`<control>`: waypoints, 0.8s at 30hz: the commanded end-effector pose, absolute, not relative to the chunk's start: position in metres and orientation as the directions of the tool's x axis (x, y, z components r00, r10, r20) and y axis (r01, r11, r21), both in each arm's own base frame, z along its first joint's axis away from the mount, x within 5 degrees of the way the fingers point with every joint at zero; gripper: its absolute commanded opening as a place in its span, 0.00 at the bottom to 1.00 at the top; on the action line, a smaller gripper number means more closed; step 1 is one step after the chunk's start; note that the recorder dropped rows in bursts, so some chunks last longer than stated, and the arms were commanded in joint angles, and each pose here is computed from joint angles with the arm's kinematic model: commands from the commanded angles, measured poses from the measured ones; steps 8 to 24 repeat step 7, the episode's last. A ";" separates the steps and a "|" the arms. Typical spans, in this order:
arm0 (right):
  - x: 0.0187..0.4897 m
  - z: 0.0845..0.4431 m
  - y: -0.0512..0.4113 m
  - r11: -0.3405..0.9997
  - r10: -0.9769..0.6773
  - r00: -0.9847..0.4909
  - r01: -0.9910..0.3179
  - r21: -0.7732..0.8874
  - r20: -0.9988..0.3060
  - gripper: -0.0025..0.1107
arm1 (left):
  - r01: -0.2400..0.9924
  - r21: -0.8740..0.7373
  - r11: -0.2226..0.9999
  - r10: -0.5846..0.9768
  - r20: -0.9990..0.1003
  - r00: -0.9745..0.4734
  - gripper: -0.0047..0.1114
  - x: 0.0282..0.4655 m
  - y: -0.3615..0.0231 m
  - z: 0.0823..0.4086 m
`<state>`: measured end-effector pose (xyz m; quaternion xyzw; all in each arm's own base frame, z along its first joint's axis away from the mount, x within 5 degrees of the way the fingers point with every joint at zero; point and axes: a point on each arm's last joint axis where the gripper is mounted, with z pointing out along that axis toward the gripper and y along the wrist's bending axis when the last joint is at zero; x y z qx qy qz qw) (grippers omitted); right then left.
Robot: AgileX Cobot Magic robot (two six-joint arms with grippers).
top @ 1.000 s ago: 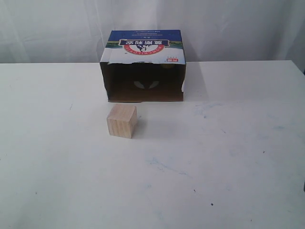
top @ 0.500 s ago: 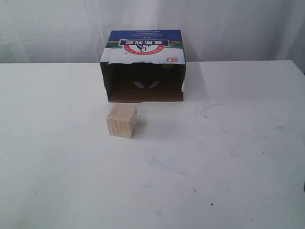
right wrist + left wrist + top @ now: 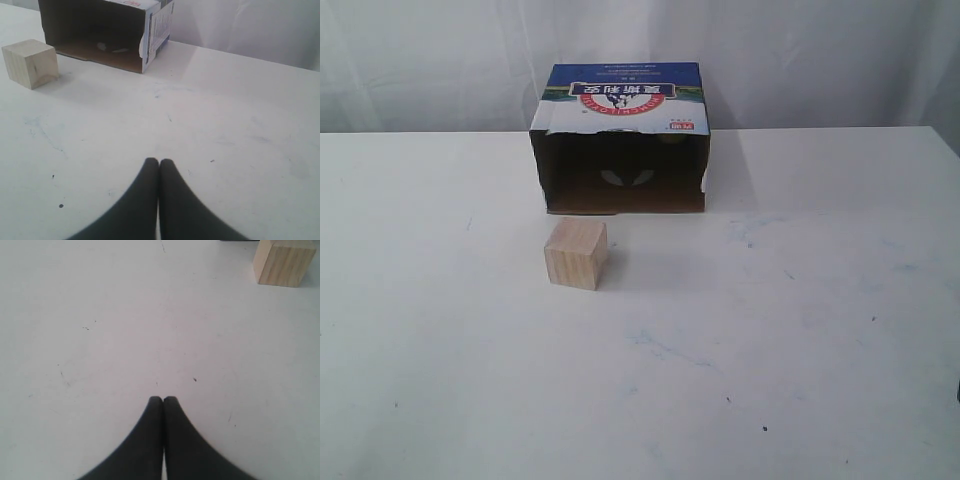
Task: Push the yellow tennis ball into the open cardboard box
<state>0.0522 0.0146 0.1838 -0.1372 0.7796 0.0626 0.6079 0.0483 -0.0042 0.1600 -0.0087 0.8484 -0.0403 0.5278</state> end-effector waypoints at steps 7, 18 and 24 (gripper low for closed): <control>0.053 0.183 0.008 0.982 -0.109 -0.232 -0.179 -0.068 -0.967 0.02 | 0.034 -0.071 0.997 -0.046 -0.880 -0.472 0.04 0.047 -0.004 0.156; 0.053 0.183 0.008 0.982 -0.109 -0.232 -0.179 -0.068 -0.967 0.02 | 0.034 -0.071 0.997 -0.046 -0.880 -0.472 0.04 0.047 -0.004 0.156; 0.053 0.183 0.008 0.982 -0.109 -0.232 -0.179 -0.068 -0.967 0.02 | 0.034 -0.071 0.997 -0.046 -0.880 -0.472 0.04 0.047 -0.004 0.156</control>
